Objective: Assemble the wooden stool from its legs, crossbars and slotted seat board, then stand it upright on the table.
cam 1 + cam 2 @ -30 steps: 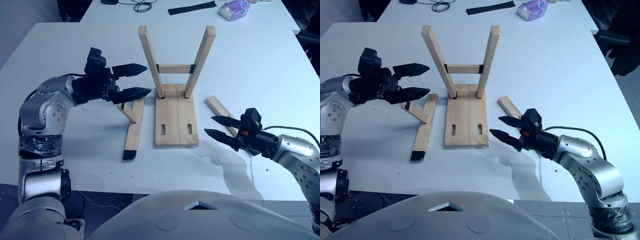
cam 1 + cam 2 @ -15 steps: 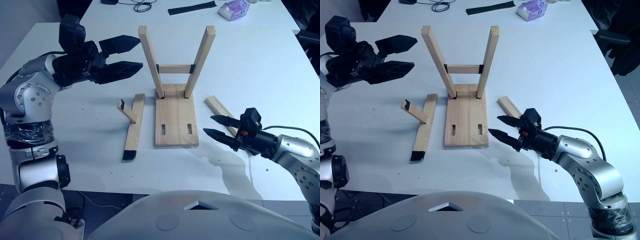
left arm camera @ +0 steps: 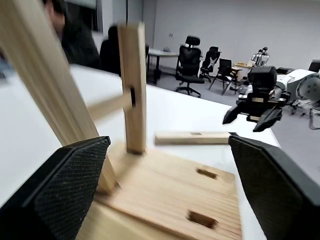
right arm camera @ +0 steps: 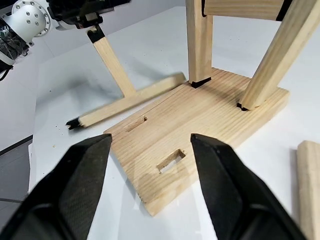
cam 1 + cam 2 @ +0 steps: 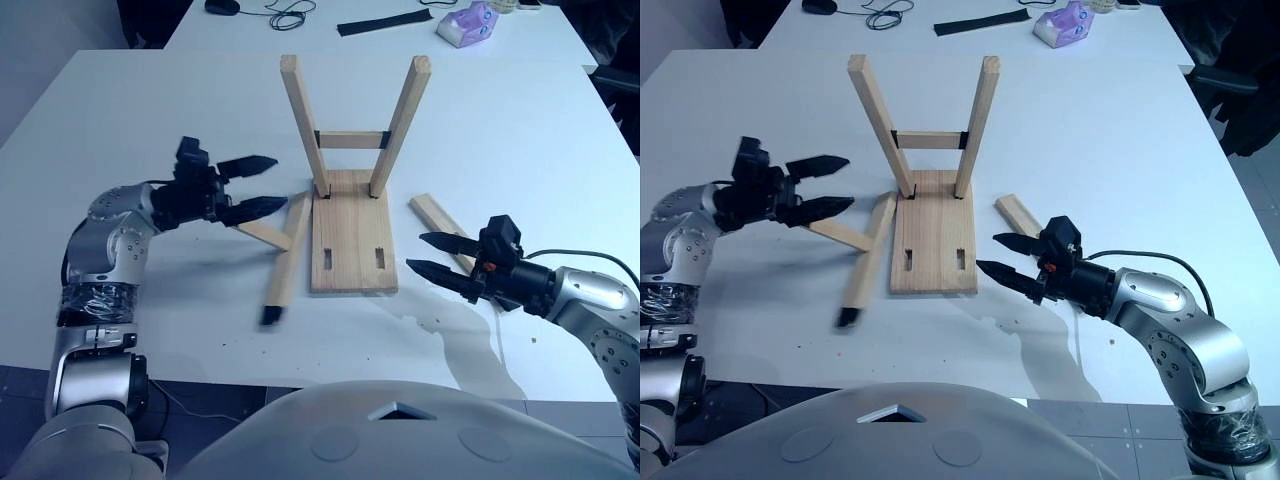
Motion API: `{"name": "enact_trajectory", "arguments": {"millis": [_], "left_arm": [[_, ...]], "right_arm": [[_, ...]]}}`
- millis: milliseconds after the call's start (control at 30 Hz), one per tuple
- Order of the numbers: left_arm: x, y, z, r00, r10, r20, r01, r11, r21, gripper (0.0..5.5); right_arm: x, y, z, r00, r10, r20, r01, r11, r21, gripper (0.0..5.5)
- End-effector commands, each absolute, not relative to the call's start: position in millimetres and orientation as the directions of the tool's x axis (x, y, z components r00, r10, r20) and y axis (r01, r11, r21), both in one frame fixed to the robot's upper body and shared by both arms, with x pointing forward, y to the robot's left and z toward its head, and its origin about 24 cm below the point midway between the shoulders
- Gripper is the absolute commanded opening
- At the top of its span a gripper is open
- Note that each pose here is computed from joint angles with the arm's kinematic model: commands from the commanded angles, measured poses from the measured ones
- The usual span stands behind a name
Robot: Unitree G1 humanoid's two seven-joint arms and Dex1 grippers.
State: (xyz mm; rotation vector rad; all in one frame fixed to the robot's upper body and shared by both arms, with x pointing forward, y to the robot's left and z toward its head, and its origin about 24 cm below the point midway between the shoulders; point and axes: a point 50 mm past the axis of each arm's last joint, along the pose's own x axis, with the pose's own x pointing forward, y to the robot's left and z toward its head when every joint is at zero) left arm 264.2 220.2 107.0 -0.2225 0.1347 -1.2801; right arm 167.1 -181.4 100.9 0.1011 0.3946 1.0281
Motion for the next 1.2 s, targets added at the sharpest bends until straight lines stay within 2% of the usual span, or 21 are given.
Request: {"name": "enact_trajectory", "arguments": {"millis": [33, 267, 400, 567, 667, 767, 1000, 1200], "left_arm": [[274.3, 200.7, 145.2, 0.233, -0.965, 0.116, 0.957, 0.207, -0.204, 4.4], [278.2, 183.2, 215.1, 0.202, -0.943, 0.264, 0.979, 0.188, -0.078, 4.4], [257.6, 158.4, 223.9, 0.127, -0.963, 0.236, 0.991, 0.115, -0.064, 4.4], [216.9, 128.6, 178.2, 0.098, -0.995, -0.015, 0.984, 0.1, -0.145, 4.4], [193.8, 124.2, 150.7, 0.077, -0.986, -0.15, 0.982, 0.101, -0.16, 4.4], [183.6, 125.7, 128.2, 0.089, -0.961, -0.263, 0.978, 0.134, -0.159, 4.4], [180.9, 130.2, 98.8, 0.111, -0.936, -0.335, 0.966, 0.181, -0.186, 4.4], [176.9, 145.8, 81.3, 0.093, -0.908, -0.409, 0.965, 0.183, -0.186, 4.4]], "right_arm": [[162.1, -178.4, 99.9, 0.473, 0.841, -0.264, -0.8, 0.535, 0.271, 2.91], [161.4, -176.4, 99.5, 0.489, 0.835, -0.251, -0.793, 0.546, 0.27, 2.91], [162.9, -177.1, 100.2, 0.491, 0.834, -0.249, -0.794, 0.547, 0.265, 2.91], [162.3, -179.4, 101.3, 0.498, 0.831, -0.249, -0.791, 0.553, 0.261, 2.91], [161.4, -179.7, 101.2, 0.502, 0.829, -0.248, -0.788, 0.556, 0.263, 2.91], [159.2, -178.5, 101.1, 0.505, 0.828, -0.245, -0.786, 0.558, 0.267, 2.91], [158.6, -176.6, 99.8, 0.506, 0.828, -0.242, -0.783, 0.559, 0.272, 2.91], [157.6, -176.2, 98.5, 0.502, 0.829, -0.247, -0.783, 0.557, 0.278, 2.91]]}}
